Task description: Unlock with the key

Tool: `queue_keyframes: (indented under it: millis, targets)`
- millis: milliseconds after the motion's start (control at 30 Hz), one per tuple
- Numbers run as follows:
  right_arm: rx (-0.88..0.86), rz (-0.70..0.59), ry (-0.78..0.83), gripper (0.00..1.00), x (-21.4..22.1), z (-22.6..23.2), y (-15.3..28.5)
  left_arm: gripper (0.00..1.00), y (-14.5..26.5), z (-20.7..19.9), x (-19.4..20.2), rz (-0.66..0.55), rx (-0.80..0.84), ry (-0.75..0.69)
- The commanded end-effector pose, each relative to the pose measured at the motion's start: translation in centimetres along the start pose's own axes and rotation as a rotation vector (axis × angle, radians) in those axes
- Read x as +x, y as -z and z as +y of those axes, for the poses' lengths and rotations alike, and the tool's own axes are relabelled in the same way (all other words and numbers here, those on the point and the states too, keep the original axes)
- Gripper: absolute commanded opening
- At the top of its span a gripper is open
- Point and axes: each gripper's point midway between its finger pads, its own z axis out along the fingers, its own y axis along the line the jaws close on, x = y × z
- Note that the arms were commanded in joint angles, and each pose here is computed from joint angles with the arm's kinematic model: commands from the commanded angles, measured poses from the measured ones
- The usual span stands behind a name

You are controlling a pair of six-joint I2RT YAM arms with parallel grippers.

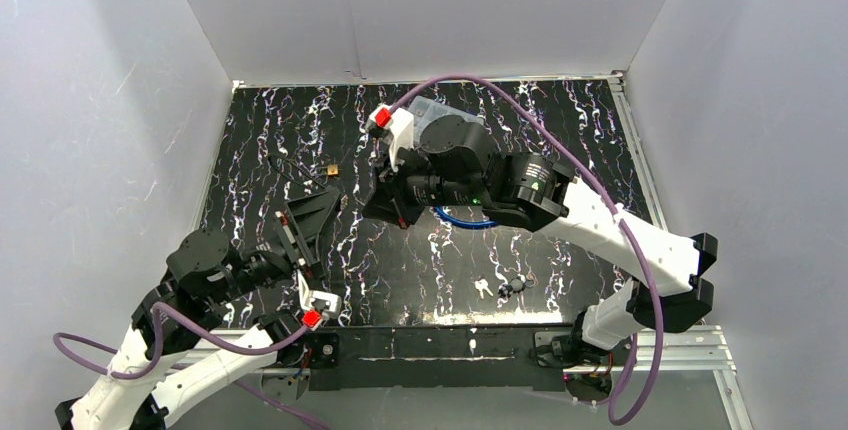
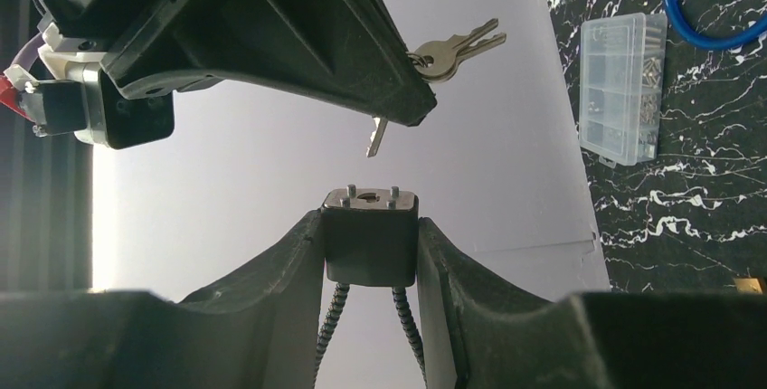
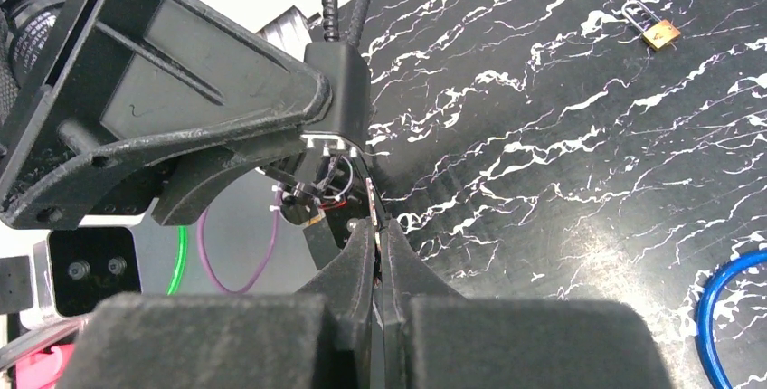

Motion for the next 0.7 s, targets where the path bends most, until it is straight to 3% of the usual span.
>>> queue_keyframes:
  millis: [0,367,667]
  targets:
    - [-0.026,-0.045,0.026,0.01,-1.2,0.7,2.1,0.00,0.2,2.4,-0.7,-0.045,-0.070,0.005]
    - [-0.078,-0.032,0.046,0.01,-1.1,1.6,2.9,0.00,0.9,4.6,-2.1,-0.125,-0.160,0.044]
    - [-0.018,-0.099,0.138,0.01,-0.2,-0.1,7.3,0.00,2.5,9.6,-3.4,-0.231,-0.272,0.246]
